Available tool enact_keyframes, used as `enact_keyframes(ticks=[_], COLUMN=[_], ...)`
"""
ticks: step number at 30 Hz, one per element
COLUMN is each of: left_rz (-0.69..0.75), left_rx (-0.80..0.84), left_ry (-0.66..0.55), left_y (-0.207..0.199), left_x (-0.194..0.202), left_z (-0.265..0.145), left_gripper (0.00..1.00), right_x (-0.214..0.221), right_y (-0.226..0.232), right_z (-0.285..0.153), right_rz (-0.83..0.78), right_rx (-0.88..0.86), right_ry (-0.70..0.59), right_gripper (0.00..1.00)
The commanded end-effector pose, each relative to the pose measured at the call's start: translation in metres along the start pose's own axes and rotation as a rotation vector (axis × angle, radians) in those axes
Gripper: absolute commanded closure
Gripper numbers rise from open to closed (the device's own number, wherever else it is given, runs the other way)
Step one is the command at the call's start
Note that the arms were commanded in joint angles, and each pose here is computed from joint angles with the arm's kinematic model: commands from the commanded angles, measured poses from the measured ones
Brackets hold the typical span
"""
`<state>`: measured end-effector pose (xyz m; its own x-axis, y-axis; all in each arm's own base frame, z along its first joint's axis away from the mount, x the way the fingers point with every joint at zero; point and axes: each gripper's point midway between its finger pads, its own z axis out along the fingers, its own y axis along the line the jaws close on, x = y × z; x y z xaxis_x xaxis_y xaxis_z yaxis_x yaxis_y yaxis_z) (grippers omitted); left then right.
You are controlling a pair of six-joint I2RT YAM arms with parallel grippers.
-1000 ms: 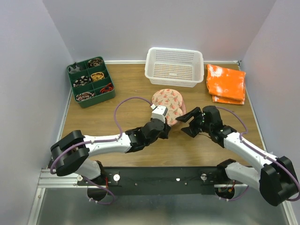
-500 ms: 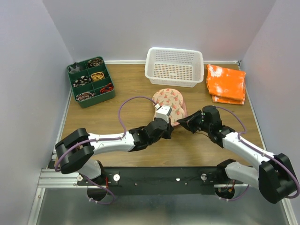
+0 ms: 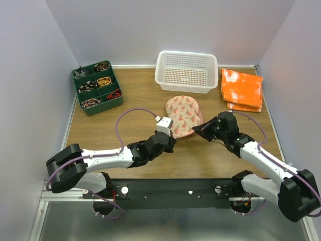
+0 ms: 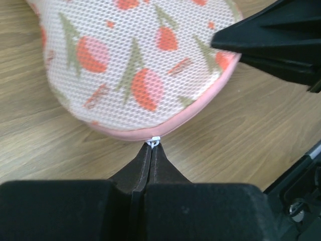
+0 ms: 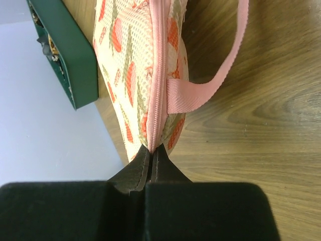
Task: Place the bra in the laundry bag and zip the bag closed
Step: Zip the zipper on the laundry bag, then adjust the laundry bag at the center of the board.
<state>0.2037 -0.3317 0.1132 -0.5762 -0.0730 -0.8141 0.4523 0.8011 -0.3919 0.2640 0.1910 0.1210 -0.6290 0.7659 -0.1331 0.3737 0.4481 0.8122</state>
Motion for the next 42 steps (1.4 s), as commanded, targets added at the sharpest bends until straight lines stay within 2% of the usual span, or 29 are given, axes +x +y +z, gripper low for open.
enact_keyframes(ticks=[1, 8, 15, 20, 24, 30, 32, 33, 34, 36, 37, 39, 42], left_rz=[0.027, 0.045, 0.111, 0.130, 0.129, 0.063, 0.052, 0.031, 0.038, 0.028, 0.019, 0.008, -0.014], left_rx=[-0.156, -0.311, -0.311, -0.314, -0.285, -0.170, -0.157, -0.154, -0.156, -0.157, -0.172, -0.177, -0.208], left_ry=[-0.003, -0.018, -0.070, -0.076, -0.064, -0.020, 0.003, -0.008, 0.009, -0.009, 0.008, -0.011, -0.028], left_y=[0.044, 0.094, 0.107, 0.126, 0.125, 0.101, 0.096, 0.095, 0.094, 0.094, 0.098, 0.097, 0.101], left_x=[0.012, 0.013, -0.013, -0.019, -0.018, -0.013, -0.005, -0.006, 0.001, -0.001, 0.004, -0.002, -0.009], left_z=[-0.017, -0.024, -0.019, -0.019, -0.018, -0.022, -0.028, -0.034, -0.039, -0.048, -0.053, -0.062, -0.075], left_gripper=[1.00, 1.00, 1.00, 1.00, 1.00, 1.00, 0.91, 0.83, 0.69, 0.61, 0.52, 0.48, 0.43], right_x=[-0.029, -0.031, -0.025, -0.016, -0.018, 0.001, 0.008, 0.009, 0.013, 0.021, 0.026, 0.038, 0.046], right_y=[0.006, 0.007, -0.013, -0.023, -0.021, -0.022, -0.032, -0.036, -0.036, -0.041, -0.044, -0.054, -0.067], right_z=[-0.001, -0.009, -0.017, -0.019, -0.019, -0.017, -0.017, -0.018, -0.020, -0.022, -0.024, -0.028, -0.036], right_rz=[-0.032, -0.059, -0.117, -0.120, -0.172, -0.293, -0.322, -0.331, -0.339, -0.378, -0.381, -0.387, -0.393], right_rx=[0.027, 0.061, 0.127, 0.115, 0.113, 0.124, 0.133, 0.144, 0.134, 0.119, 0.120, 0.122, 0.136], right_ry=[-0.110, -0.099, -0.069, 0.012, 0.022, 0.185, 0.231, 0.235, 0.261, 0.316, 0.349, 0.419, 0.430], right_gripper=[0.99, 0.99, 0.99, 0.99, 0.99, 0.99, 0.99, 0.99, 0.99, 0.99, 0.99, 0.99, 0.99])
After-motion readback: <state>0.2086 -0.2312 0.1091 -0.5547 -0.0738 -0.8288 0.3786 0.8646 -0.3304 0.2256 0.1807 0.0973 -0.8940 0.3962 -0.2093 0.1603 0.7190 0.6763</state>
